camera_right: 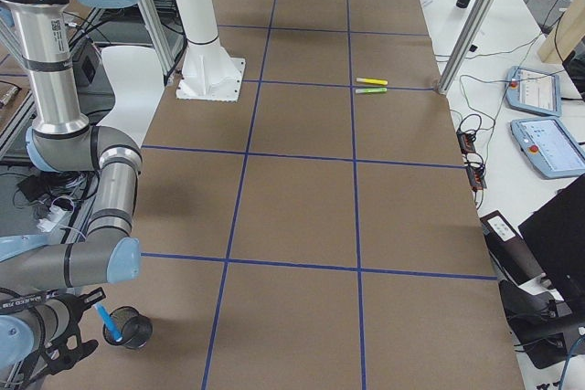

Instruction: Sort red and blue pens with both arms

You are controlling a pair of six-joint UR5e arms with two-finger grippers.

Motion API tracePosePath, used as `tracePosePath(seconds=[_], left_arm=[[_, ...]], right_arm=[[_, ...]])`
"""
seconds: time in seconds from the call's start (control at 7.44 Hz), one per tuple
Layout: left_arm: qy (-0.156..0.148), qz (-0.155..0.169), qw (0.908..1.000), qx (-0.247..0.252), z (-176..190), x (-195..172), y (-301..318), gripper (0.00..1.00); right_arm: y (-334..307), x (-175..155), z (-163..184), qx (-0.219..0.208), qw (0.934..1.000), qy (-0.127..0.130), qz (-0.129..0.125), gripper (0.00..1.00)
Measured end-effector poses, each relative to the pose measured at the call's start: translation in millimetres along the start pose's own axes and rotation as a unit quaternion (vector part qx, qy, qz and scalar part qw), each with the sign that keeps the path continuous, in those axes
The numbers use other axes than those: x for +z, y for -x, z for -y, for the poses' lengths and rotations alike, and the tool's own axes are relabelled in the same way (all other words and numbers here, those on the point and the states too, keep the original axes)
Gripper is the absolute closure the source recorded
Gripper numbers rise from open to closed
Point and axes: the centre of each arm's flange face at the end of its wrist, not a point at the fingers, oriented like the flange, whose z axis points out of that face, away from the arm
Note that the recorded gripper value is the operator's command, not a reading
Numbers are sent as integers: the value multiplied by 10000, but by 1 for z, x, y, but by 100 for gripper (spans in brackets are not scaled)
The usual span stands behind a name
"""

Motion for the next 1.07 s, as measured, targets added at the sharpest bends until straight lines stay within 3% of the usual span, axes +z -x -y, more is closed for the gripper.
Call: tracePosePath(seconds=[0.54, 1.07], left_arm=[[18, -5, 10000, -22, -2, 1, 1, 0], [73, -8, 9999, -81, -5, 6, 5, 0]], right_arm=[[5, -1, 4, 9, 9997, -114, 204, 0], [27, -16, 34, -360, 9950, -867, 352, 0]])
